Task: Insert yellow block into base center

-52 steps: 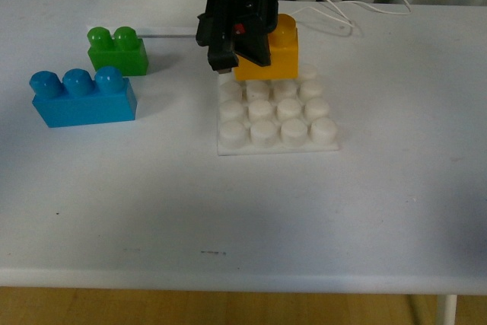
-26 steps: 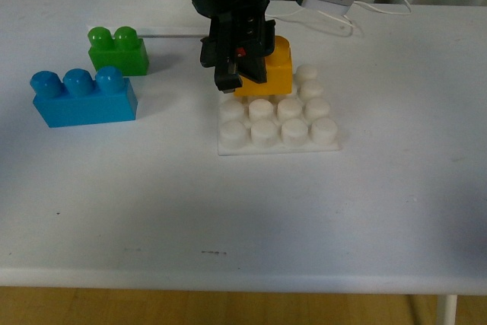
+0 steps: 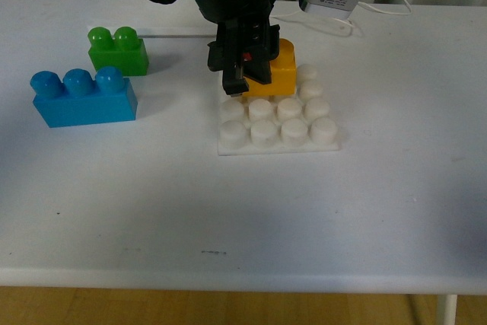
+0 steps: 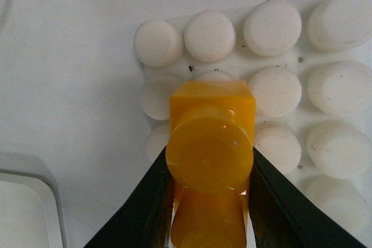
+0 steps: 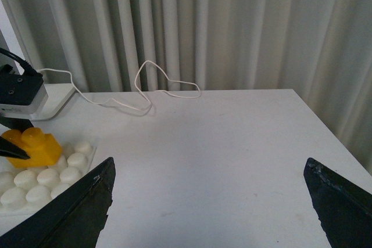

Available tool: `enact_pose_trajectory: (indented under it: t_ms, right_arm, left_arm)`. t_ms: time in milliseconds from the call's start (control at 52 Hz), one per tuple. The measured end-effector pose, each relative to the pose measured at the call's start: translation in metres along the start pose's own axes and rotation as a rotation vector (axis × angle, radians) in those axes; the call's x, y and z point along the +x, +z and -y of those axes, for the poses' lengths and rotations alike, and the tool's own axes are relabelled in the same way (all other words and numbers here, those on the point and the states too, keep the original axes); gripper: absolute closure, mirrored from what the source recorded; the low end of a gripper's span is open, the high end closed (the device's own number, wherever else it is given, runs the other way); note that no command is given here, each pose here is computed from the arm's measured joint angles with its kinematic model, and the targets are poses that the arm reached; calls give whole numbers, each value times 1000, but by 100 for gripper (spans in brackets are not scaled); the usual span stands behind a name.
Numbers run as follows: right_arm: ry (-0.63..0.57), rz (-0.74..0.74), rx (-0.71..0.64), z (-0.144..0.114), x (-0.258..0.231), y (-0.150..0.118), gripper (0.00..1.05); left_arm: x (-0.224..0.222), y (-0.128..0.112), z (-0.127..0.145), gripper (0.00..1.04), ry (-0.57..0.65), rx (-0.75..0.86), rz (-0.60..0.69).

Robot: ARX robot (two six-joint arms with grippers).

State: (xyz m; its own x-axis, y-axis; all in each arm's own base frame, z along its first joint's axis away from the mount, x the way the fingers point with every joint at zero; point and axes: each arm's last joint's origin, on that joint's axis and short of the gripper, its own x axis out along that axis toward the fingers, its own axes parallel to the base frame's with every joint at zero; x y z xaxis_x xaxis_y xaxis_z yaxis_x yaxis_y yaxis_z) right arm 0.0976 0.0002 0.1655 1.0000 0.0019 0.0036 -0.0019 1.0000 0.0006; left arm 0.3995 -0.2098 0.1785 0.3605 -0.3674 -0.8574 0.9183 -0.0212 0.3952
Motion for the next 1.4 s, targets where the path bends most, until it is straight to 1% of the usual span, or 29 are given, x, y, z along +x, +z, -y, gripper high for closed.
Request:
enact_pose_trajectory:
  t_ms: [558, 942, 1231, 1250, 1308, 1365, 1385, 1404]
  right_arm:
    - [0, 0, 0, 0, 0, 0, 9]
    - [0, 0, 0, 0, 0, 0, 9]
    - [0, 0, 0, 0, 0, 0, 9]
    - [0, 0, 0, 0, 0, 0, 9]
    - [0, 0, 0, 0, 0, 0, 9]
    - [0, 0, 0, 0, 0, 0, 9]
    - [0, 0, 0, 0, 0, 0, 9]
    - [0, 0, 0, 0, 0, 0, 9]
  left_arm:
    - [16, -2, 2, 74, -17, -16, -10]
    - [30, -4, 11, 74, -14, -6, -8]
    - [20, -2, 7, 74, 13, -7, 6]
    - [18, -2, 7, 72, 14, -10, 4]
    - [14, -1, 5, 58, 24, -2, -3]
    - [6, 1, 3, 48, 40, 4, 4]
    - [-2, 3, 1, 42, 57, 9, 8]
    - [-6, 4, 0, 40, 67, 13, 10]
